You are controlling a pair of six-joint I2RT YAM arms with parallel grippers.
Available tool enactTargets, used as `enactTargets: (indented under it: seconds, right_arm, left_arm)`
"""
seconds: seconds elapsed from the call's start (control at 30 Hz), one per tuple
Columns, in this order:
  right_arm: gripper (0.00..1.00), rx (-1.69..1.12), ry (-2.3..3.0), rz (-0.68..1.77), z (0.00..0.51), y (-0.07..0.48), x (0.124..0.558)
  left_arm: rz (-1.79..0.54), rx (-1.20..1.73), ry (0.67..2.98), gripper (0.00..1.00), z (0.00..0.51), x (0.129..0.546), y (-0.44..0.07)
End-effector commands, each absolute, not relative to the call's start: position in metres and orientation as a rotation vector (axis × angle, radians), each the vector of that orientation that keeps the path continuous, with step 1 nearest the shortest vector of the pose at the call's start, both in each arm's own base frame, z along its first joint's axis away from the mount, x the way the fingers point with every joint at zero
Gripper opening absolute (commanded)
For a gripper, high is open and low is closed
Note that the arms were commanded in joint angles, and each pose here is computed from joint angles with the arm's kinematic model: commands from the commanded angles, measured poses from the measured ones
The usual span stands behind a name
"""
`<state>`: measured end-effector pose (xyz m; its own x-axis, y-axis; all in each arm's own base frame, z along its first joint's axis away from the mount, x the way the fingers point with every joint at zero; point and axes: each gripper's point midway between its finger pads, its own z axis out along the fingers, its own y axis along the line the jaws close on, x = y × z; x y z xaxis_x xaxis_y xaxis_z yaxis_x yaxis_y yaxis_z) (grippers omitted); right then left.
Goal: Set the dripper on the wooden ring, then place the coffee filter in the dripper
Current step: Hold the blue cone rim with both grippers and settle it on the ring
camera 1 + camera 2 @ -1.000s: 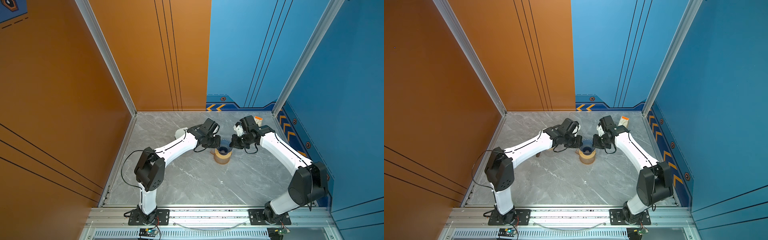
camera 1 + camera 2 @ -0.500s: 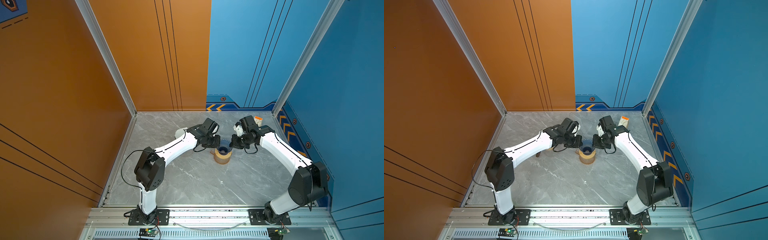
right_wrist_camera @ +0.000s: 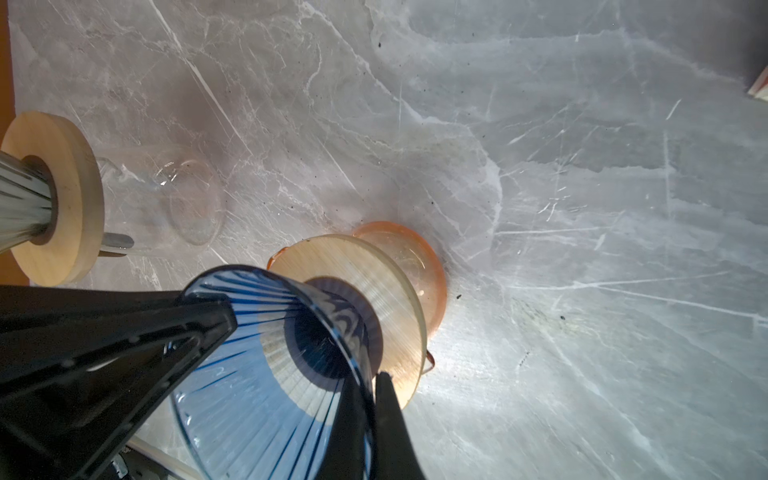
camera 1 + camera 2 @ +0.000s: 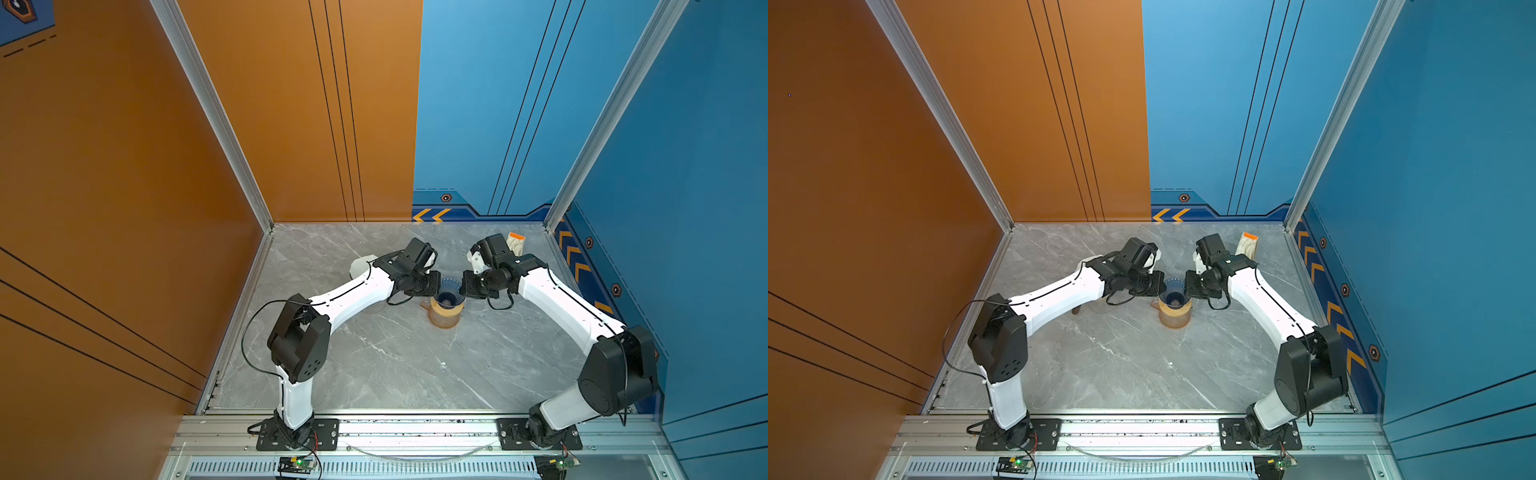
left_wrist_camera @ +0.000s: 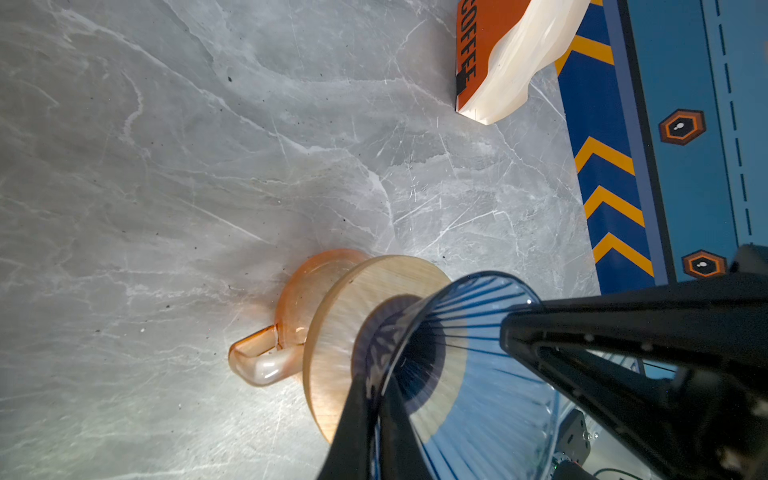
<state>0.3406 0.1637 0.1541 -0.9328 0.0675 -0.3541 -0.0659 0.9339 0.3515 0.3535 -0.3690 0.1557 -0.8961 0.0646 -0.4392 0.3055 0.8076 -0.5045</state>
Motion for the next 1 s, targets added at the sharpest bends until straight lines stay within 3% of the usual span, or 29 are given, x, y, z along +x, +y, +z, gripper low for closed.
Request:
enactTargets:
  seconds: [0.0,0.33,0.7,0.97]
  right_arm:
    - [0.00,0.039,2.799,0.386,0.123,0.148,0.332]
    - [0.00,0.061,2.868,0.431,0.104,0.155,0.326]
    - [0.02,0.067,2.805,0.513,0.136,0.164,0.334]
    - [0.06,0.042,2.774,0.566,0.154,0.171,0.340]
  left_arm:
    - [-0.728,0.294,2.737,0.00,0.106,0.335,-0.354]
    - [-0.732,0.273,2.770,0.00,0.099,0.331,-0.350]
    - [-0.820,0.264,2.715,0.00,0.128,0.337,-0.358]
    - [-0.871,0.287,2.648,0.07,0.155,0.344,-0.367]
